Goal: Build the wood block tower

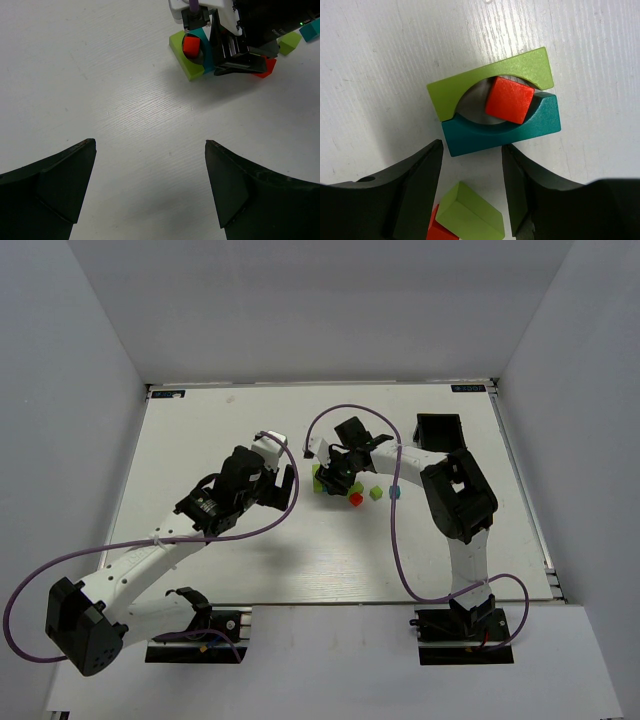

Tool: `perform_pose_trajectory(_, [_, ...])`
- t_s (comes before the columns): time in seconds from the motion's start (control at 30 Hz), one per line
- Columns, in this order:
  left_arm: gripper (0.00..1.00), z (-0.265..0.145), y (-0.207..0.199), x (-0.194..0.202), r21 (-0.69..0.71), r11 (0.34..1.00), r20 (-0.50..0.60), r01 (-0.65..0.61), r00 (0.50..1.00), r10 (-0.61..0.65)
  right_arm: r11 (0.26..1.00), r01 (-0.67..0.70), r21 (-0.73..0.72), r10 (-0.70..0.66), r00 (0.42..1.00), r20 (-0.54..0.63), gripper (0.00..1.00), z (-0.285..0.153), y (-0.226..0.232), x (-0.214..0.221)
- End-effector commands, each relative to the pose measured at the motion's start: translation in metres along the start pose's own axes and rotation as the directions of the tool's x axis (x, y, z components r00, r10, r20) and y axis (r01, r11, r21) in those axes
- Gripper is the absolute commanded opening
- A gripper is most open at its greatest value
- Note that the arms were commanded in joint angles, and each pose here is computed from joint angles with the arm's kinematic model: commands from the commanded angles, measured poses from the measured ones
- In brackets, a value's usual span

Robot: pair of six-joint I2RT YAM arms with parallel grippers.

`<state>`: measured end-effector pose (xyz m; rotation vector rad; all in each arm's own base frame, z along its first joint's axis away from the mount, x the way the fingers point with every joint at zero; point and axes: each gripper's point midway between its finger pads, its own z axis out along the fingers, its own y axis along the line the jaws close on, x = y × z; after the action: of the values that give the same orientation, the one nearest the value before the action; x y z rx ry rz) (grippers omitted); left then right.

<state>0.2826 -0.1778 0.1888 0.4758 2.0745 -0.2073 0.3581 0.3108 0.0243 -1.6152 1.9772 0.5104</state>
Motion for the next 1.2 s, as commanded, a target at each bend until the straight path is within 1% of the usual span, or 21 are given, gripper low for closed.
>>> perform_pose_trajectory(0.0, [1.00, 0.000, 0.003, 0.000, -0.014, 1.000, 0.002, -0.005, 1.000, 0.005, 0.999, 0.044, 0.022, -0.045, 0.999, 0.030, 0.56, 0.002, -0.006, -0.009])
perform_pose_trajectory(0.1, [1.00, 0.000, 0.003, 0.000, -0.014, 1.000, 0.002, -0.005, 1.000, 0.005, 0.999, 0.050, 0.017, -0.050, 0.998, 0.027, 0.58, 0.003, -0.006, -0.006])
perform_pose_trajectory(0.57, [1.00, 0.000, 0.003, 0.000, -0.014, 1.000, 0.002, -0.005, 1.000, 0.005, 0.998, 0.062, 0.016, -0.062, 0.998, 0.022, 0.58, 0.003, -0.007, -0.004])
perform_pose_trajectory(0.6, [1.00, 0.000, 0.003, 0.000, -0.014, 1.000, 0.002, -0.005, 1.000, 0.005, 0.998, 0.066, 0.017, -0.066, 0.998, 0.020, 0.59, 0.004, -0.007, -0.003])
perform_pose_trajectory(1.17, [1.00, 0.002, 0.003, 0.002, -0.015, 1.000, -0.007, -0.008, 1.000, 0.007, 0.996, 0.081, 0.034, -0.081, 0.997, 0.004, 0.62, 0.005, -0.013, 0.001])
